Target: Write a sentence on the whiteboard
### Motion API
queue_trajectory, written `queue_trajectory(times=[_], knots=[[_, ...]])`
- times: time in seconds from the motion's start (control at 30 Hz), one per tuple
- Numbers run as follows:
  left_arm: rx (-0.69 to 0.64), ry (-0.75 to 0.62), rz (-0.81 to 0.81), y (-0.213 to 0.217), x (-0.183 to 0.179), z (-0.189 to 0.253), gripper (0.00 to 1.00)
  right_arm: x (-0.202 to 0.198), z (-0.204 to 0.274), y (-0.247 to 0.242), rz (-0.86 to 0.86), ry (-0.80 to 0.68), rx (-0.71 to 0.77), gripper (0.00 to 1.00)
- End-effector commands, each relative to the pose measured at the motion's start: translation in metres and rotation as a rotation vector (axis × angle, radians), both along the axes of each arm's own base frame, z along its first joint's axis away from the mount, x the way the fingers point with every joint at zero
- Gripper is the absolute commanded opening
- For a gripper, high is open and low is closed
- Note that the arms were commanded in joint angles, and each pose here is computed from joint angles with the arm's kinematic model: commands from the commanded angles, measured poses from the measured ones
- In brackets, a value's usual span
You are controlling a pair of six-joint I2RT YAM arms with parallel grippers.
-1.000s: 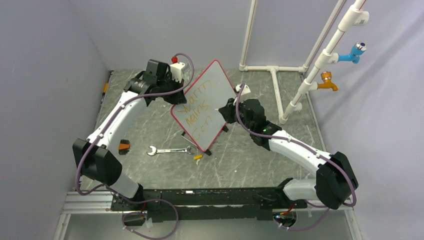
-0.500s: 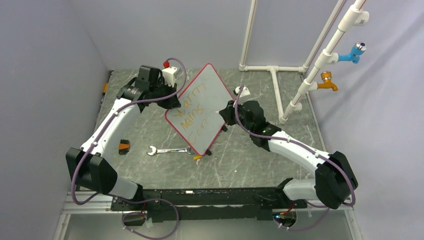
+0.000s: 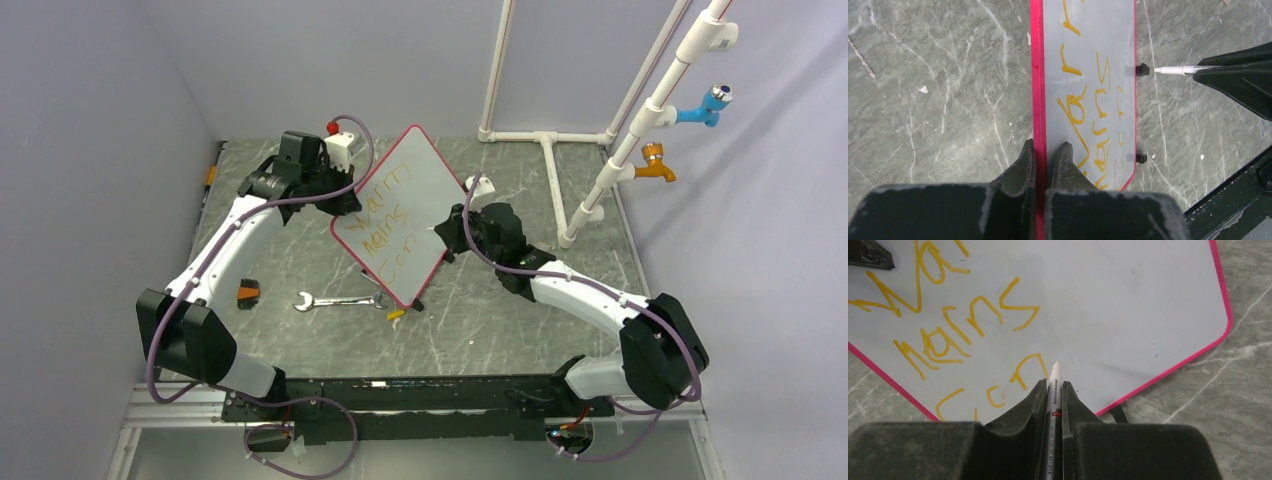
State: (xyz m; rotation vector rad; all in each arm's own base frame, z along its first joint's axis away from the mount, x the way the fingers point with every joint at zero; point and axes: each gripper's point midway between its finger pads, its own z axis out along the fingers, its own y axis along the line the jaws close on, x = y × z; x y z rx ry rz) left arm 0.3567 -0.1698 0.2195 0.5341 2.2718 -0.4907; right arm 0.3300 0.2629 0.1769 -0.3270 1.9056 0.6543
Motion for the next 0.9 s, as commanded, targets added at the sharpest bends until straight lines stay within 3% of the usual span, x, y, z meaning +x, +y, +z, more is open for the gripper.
queue_trajectory(times=[0.0, 0.87], knots=[[0.455, 0.16, 0.062, 0.075, -0.021, -0.08, 0.0, 0.002, 0.015, 0.005, 0.018, -0.049, 0.054, 0.0], [0.453, 0.157, 0.068, 0.077, -0.022, -0.079, 0.0, -0.014, 0.033, 0.005, 0.085, -0.123, 0.09, 0.0]])
